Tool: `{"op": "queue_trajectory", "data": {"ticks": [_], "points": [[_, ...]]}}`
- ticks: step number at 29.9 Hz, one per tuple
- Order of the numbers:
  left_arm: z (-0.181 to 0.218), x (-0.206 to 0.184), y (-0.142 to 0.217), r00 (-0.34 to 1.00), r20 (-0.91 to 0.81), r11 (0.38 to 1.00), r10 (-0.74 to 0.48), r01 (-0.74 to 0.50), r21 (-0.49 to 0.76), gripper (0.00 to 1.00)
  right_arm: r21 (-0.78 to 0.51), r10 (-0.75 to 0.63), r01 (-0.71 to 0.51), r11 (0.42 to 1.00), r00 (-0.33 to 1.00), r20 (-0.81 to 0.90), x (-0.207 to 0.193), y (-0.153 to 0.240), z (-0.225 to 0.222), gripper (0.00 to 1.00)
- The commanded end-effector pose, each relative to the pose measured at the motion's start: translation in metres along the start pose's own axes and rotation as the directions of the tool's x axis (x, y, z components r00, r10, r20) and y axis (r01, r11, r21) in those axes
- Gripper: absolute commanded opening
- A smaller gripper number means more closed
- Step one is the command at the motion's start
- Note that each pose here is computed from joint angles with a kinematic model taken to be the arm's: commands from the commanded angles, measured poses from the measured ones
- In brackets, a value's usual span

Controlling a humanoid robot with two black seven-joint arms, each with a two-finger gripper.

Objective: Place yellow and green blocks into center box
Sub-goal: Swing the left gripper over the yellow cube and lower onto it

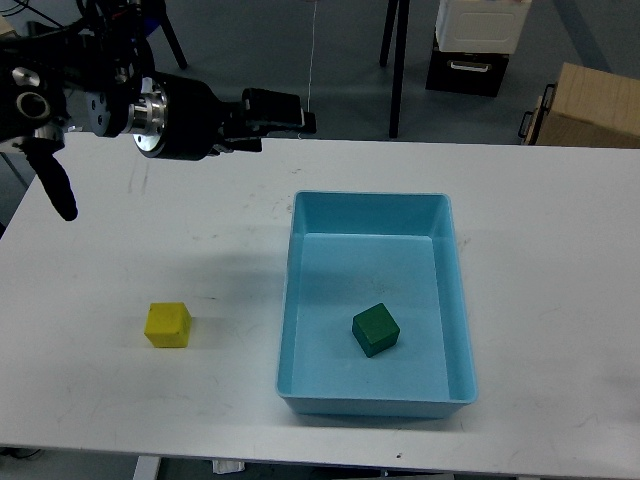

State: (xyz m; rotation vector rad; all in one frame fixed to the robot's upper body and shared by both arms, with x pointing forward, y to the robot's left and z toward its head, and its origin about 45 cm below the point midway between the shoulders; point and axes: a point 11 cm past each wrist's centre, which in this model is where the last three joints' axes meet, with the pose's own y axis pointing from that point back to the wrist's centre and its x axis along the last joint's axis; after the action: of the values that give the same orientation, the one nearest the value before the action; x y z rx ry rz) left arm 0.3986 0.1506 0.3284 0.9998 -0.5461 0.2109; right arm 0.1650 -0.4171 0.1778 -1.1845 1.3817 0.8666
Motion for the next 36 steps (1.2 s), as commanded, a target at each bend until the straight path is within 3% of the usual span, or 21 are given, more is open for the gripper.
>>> {"op": "queue_trajectory", "data": {"ticks": [1, 9, 15, 23, 36], "points": [[-0.009, -0.026, -0.002, 0.980, 0.163, 0.983, -0.118, 0.092, 0.158, 1.00, -0.005, 0.000, 0.000, 1.000, 1.000, 0.002, 0.000, 0.000, 0.001, 1.00], [-0.056, -0.068, 0.006, 0.937, 0.218, 0.925, -0.274, 0.195, 0.325, 1.00, -0.001, 0.022, -0.022, 1.000, 1.000, -0.003, 0.007, 0.002, -0.001, 1.00], [-0.089, -0.106, -0.006, 0.929, 0.149, 0.900, -0.338, 0.273, 0.341, 1.00, -0.001, 0.033, -0.033, 0.999, 0.999, -0.004, 0.011, 0.003, -0.001, 1.00], [-0.108, -0.115, -0.026, 0.955, 0.039, 0.915, -0.295, 0.270, 0.300, 1.00, -0.013, 0.036, -0.036, 0.999, 0.999, 0.002, 0.014, 0.000, 0.003, 1.00], [-0.144, -0.141, -0.034, 0.947, -0.011, 0.884, -0.320, 0.303, 0.357, 1.00, -0.016, 0.038, -0.038, 0.999, 0.999, 0.000, 0.014, 0.000, 0.003, 1.00]]}}
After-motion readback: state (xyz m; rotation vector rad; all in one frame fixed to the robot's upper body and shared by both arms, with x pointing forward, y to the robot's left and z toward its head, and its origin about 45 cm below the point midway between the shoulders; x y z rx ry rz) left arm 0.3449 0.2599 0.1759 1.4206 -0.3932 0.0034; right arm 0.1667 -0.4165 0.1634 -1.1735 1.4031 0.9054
